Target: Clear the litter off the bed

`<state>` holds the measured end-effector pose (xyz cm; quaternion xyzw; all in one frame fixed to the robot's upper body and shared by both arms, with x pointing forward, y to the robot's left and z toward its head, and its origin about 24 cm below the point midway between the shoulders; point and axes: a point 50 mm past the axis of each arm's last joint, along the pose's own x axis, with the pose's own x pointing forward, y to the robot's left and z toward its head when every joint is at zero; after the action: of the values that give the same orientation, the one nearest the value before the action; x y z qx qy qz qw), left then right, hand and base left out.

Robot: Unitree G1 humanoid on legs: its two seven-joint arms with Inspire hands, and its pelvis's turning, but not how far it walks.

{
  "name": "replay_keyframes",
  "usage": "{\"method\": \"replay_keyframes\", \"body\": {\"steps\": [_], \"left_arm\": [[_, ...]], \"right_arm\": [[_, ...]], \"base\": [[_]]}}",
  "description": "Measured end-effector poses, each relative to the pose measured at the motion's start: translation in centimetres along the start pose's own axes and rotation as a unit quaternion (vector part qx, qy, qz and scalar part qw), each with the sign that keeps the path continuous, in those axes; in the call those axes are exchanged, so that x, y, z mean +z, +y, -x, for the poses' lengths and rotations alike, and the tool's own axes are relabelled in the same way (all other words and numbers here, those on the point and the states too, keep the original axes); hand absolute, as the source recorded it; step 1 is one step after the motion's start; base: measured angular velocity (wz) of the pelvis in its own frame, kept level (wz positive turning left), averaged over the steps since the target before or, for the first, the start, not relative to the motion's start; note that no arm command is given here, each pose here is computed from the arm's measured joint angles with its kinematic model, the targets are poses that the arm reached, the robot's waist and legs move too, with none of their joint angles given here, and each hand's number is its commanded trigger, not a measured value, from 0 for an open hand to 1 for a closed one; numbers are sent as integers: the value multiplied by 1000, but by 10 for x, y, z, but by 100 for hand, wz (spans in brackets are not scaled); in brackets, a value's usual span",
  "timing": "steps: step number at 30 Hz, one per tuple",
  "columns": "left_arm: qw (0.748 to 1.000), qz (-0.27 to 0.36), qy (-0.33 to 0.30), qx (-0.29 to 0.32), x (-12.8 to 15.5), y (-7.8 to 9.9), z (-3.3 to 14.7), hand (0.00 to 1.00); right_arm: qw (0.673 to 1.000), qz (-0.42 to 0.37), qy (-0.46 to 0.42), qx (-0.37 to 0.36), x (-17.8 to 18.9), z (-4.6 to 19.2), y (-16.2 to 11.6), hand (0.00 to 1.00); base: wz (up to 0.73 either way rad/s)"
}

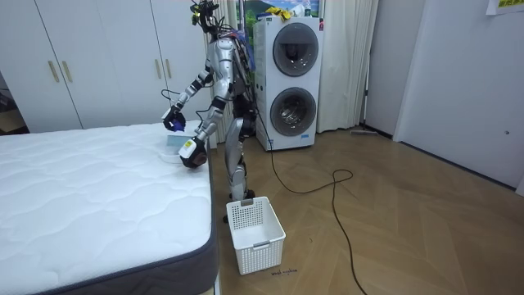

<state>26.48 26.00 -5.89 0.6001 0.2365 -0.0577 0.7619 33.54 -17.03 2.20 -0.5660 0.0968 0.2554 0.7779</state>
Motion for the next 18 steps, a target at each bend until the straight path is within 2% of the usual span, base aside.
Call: {"method": "replay_keyframes", "body": {"steps": [10,18], "left_arm": [[1000,5,4,-1,-3,-2,2,100],[1000,13,8,-4,-7,-6,5,100]], "right_arm": [[1000,2,6,-7,-4,1,-1,100],[997,-55,48,-27,-33,15,8,100]], "base": [[2],[1]]}}
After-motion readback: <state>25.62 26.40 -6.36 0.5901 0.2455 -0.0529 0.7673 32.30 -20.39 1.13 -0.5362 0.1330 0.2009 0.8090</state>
